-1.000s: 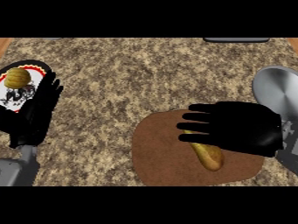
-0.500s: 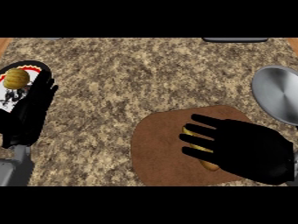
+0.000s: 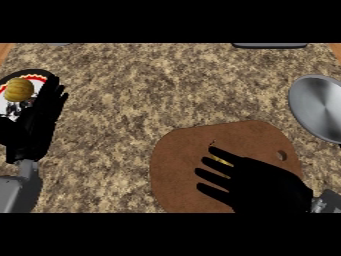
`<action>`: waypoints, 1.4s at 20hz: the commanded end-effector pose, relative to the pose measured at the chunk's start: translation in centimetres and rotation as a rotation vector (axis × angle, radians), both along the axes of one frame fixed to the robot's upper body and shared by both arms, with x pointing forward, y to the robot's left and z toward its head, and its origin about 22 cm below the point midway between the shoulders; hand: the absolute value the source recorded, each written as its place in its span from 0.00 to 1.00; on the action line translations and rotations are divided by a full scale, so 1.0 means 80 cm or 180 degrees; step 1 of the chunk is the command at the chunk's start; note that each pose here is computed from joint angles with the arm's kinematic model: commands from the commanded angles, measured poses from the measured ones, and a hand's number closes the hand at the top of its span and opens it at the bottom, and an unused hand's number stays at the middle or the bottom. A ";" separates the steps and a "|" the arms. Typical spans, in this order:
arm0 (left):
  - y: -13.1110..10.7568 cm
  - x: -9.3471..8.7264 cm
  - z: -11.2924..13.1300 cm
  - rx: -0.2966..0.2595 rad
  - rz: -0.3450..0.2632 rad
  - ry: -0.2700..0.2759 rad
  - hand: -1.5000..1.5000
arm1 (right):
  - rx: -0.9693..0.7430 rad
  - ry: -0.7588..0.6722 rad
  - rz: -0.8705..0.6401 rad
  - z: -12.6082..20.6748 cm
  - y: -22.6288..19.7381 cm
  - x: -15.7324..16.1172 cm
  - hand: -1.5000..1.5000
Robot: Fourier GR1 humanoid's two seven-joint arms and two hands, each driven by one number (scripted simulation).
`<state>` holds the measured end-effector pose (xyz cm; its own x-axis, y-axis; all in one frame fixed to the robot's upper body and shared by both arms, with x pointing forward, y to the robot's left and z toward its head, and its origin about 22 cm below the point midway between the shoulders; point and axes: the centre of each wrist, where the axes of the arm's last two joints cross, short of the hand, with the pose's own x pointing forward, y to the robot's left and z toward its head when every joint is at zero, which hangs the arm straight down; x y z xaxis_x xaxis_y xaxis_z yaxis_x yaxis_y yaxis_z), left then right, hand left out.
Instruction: Pick the pear from the cutting board and place it in the pan
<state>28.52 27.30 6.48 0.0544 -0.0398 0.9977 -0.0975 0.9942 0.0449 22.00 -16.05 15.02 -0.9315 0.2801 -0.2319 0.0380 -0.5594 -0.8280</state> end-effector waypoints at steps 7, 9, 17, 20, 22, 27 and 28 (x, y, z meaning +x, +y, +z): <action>-0.002 0.004 -0.004 -0.0025 -0.0008 -0.0028 0.50 | -0.0098 -0.0038 -0.0156 -0.054 0.028 0.007 0.00; -0.013 -0.022 0.002 -0.0007 -0.0041 0.0052 0.50 | -0.0061 -0.0017 -0.0113 -0.042 0.044 0.033 0.00; 0.002 -0.011 -0.026 -0.0018 -0.0021 -0.0005 0.50 | -0.0203 0.0001 -0.0157 -0.064 0.040 0.070 0.00; -0.001 -0.028 -0.021 -0.0004 0.0004 -0.0027 0.50 | -0.0087 0.0030 -0.0154 -0.095 0.041 0.049 0.00; 0.000 -0.004 -0.012 -0.0022 -0.0031 0.0003 0.50 | -0.0073 0.0037 -0.0127 -0.087 0.035 0.060 0.00; 0.006 -0.009 -0.027 -0.0008 -0.0019 -0.0016 0.50 | -0.0233 0.0193 -0.0185 -0.116 0.052 0.054 0.00; 0.018 -0.008 -0.007 -0.0023 -0.0006 0.0022 0.50 | -0.0175 0.0144 -0.0162 -0.124 0.030 0.071 0.00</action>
